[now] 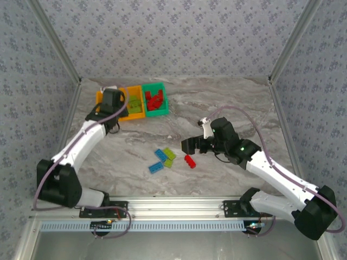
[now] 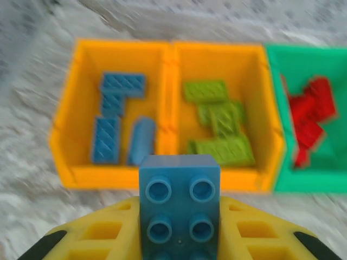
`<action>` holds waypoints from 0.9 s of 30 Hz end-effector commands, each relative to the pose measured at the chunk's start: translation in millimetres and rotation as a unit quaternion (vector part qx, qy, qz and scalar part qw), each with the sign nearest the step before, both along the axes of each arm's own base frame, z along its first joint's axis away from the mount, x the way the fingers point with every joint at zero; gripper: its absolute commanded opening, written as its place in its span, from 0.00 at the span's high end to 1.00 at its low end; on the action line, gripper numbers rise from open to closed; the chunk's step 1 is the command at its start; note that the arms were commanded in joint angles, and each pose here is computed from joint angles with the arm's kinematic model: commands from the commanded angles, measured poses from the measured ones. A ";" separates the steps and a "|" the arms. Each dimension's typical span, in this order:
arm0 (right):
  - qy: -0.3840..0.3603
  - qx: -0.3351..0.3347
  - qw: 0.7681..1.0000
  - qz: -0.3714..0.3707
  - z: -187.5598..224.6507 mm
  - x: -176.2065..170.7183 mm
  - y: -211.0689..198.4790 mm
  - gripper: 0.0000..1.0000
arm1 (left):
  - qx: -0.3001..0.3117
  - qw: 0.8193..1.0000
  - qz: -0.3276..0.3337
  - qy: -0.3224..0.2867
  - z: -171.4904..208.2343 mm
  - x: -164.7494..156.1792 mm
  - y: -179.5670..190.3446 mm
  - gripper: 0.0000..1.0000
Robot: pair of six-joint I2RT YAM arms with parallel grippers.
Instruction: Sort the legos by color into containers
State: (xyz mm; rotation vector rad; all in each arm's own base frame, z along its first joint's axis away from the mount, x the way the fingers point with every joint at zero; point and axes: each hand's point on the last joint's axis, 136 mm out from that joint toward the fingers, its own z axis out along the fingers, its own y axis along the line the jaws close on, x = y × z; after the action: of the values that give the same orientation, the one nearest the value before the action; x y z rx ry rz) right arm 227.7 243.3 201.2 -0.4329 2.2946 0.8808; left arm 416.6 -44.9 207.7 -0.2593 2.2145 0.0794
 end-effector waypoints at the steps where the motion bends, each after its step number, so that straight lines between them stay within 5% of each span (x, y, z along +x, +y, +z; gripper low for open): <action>1: -0.013 0.003 1.000 -0.003 11.4 0.6 0.7 0.00 | 0.054 0.998 0.036 -0.001 0.4 38.5 37.0 0.69; 7: -0.019 -0.006 1.000 -0.007 16.9 -4.4 -6.0 0.00 | 0.082 0.994 0.065 0.038 -27.6 86.7 65.7 0.68; 13: -0.025 -0.002 0.999 -0.021 19.3 -5.8 -11.8 0.00 | 0.060 0.995 0.051 0.053 -41.0 94.4 64.5 0.51; 21: -0.016 0.004 1.000 -0.011 17.2 -0.3 0.1 0.00 | -0.024 0.999 0.003 0.022 -6.1 61.5 29.8 0.47; 27: -0.021 -0.068 0.997 0.007 3.4 -1.3 14.9 0.00 | -0.079 0.991 -0.112 -0.002 22.1 -8.6 -45.0 0.47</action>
State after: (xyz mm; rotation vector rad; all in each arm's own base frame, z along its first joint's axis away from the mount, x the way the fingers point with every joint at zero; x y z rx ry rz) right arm 223.5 251.1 195.1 -0.4680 2.3400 0.7947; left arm 438.5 -49.8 210.3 -0.2051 2.2472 -0.0517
